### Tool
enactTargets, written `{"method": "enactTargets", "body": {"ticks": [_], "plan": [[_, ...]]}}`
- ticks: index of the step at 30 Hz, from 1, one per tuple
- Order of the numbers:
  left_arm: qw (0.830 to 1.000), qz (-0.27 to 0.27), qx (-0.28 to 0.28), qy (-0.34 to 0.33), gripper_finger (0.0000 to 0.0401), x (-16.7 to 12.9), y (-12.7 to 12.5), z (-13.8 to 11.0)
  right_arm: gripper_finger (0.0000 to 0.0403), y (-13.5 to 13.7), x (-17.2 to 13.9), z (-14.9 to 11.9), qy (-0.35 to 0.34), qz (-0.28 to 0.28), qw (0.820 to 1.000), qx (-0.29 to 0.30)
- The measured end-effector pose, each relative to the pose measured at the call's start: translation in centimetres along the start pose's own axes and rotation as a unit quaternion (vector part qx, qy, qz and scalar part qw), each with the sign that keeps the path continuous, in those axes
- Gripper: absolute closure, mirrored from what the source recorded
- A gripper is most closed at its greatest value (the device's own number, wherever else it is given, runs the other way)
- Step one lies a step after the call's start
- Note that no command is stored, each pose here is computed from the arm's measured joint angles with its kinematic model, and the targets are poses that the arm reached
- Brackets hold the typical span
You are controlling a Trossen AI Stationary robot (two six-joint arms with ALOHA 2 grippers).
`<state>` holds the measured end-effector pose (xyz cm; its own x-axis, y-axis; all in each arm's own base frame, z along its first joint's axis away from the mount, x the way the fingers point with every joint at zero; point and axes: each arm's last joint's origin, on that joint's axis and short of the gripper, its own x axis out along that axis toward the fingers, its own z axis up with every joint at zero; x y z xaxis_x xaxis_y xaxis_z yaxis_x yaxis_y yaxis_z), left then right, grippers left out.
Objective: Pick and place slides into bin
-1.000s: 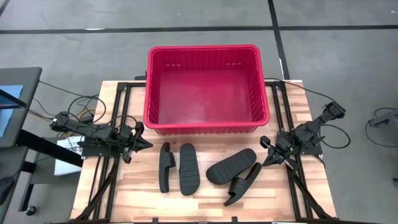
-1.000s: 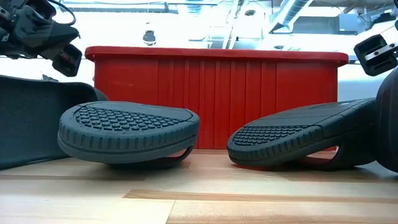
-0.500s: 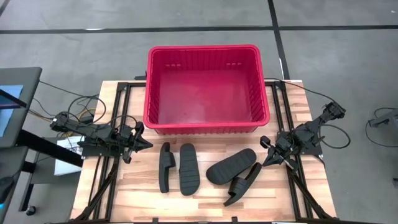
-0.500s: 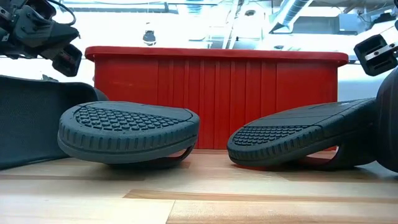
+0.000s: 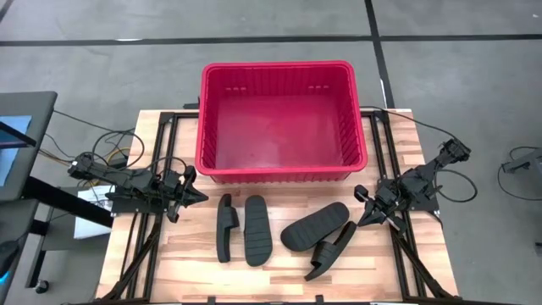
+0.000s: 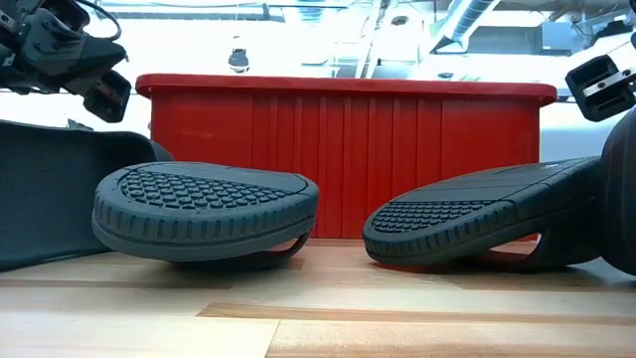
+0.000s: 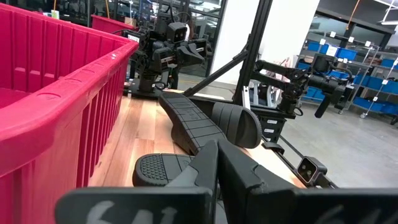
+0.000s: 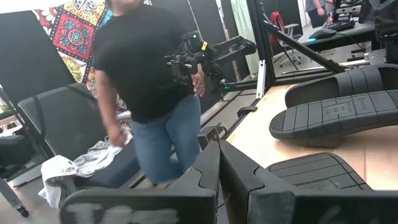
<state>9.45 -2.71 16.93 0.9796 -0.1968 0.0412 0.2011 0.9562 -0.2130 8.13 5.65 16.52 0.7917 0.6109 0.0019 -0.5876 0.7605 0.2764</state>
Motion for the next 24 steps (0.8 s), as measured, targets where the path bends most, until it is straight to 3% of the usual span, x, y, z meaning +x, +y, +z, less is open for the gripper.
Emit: {"method": "enactTargets", "body": {"ticks": [17, 24], "plan": [[1.0, 0.014, 0.024, -0.005, 0.0401, 0.0, 0.08, 0.06, 0.0403, 0.0, 0.0, 0.0, 0.0, 0.0, 1.0, 0.0], [0.999, 0.013, -0.046, -0.006, 0.0401, 0.0, 0.07, 0.06, 0.0403, 0.0, 0.0, 0.01, 0.0, 0.0, 1.0, 0.0]]}}
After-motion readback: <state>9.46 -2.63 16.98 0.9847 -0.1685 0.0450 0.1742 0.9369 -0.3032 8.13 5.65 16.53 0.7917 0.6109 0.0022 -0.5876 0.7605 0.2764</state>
